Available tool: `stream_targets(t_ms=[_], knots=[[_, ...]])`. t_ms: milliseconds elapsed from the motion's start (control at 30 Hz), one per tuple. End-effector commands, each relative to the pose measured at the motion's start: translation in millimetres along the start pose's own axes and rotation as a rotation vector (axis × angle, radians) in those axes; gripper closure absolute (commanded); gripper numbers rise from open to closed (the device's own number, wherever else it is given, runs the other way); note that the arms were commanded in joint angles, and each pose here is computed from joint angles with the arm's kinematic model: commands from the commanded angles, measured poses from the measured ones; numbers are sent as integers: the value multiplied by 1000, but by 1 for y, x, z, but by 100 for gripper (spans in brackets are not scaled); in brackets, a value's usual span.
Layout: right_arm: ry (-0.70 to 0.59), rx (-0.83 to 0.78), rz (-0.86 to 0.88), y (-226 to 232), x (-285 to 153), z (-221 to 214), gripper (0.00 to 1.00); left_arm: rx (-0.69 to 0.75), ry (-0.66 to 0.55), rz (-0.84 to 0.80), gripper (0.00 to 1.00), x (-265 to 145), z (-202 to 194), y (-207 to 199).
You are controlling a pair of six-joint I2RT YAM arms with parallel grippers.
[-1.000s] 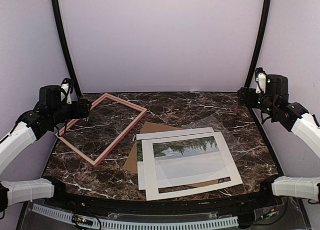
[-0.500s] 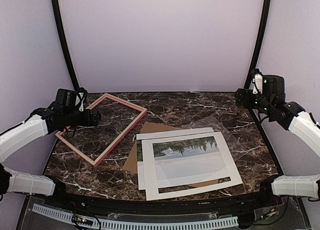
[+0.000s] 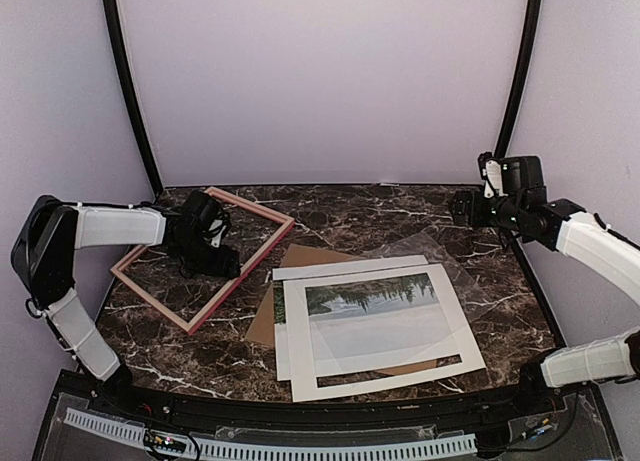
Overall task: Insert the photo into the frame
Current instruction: Move the frame body to the center of the board.
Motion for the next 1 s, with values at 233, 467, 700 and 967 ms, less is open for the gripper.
stream_targets(t_ms=[233, 467, 700, 967], knots=[[-10, 40, 99, 10, 4, 1, 1, 74, 152, 7, 36, 30, -15, -18], [11, 49, 98, 10, 6, -5, 1, 55, 191, 61, 58, 30, -31, -30], [47, 67, 97, 11, 11, -10, 1, -88, 241, 25, 65, 33, -58, -59], [141, 84, 35, 8, 25, -20, 1, -149, 256, -103, 66, 44, -74, -115]])
Point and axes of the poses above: each gripper's point midway between its finger pads, its own x axis out along the fingers, its own y axis along the line the jaws close on, z = x × y, the point moved 9 cm from there along -x, back along the fingers, and after that the axes turned 11 degrees about -x, right-handed, at the moved point
